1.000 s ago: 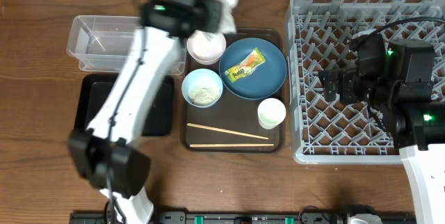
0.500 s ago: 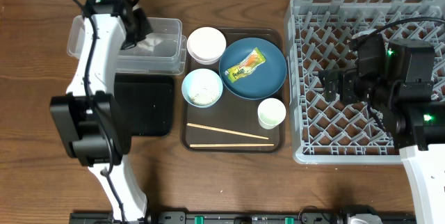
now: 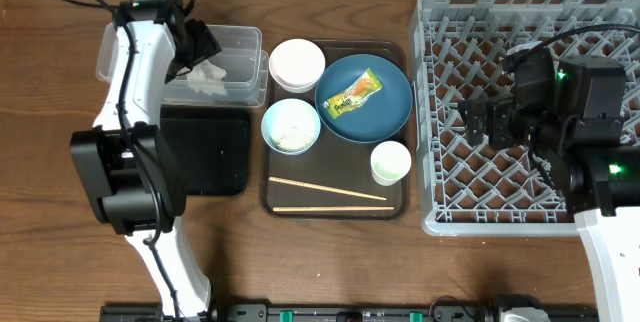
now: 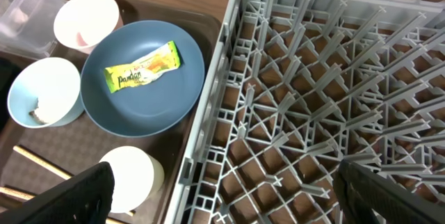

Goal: Sort waste into correct bins and load items into the dishwasher rack
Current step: 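Carry the tissue with the left gripper and drop it into the clear bin, then reach the left gripper to the blue plate and grasp the yellow wrapper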

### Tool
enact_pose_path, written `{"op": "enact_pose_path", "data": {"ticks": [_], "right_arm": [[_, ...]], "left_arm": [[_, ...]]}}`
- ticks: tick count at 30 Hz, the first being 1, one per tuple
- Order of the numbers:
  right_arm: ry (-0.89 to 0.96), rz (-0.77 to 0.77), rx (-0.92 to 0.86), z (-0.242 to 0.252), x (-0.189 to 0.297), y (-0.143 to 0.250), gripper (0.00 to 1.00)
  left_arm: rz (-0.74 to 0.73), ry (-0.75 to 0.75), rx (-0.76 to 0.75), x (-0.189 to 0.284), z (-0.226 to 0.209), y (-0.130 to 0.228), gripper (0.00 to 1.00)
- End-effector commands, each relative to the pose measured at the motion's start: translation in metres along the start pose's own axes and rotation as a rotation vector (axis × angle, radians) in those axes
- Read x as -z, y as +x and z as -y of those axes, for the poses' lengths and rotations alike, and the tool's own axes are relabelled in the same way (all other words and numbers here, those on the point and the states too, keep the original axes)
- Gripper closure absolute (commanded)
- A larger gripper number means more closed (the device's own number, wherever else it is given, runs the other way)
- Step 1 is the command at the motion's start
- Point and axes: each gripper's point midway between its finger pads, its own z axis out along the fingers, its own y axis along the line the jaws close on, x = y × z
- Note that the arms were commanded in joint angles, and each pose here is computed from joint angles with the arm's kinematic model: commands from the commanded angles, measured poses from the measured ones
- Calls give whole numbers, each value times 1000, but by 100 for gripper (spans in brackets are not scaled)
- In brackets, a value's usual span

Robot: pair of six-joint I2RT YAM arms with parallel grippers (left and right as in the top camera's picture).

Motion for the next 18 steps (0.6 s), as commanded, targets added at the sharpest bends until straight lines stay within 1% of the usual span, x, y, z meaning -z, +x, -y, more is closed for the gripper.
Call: {"op": "enact_pose_path", "data": {"ticks": [1, 3, 4, 6, 9, 12, 14, 18], "right_arm": [[-11, 26, 15, -4, 6, -8, 1], [-11, 26, 15, -4, 6, -8, 1], [-11, 26, 15, -4, 6, -8, 1], [-12, 26, 15, -4, 6, -8, 1], [-12, 25, 15, -4, 5, -8, 1], [-12, 23, 14, -4, 5, -7, 1], [-12, 20, 14, -4, 5, -7, 1], [-13, 12, 12, -4, 4, -5, 1]], "left_arm": [[99, 150, -113, 64, 28, -14, 20], [119, 253, -243, 89, 52, -7, 20], [129, 316, -359, 103, 72, 4, 20], [135, 371, -504, 114, 96, 21, 20], [131, 408, -726, 116, 132, 54, 20], [105, 435, -956, 107, 168, 96, 20], [81, 440, -1060, 97, 185, 120, 20], [19, 404, -1153, 70, 202, 155, 20]]}}
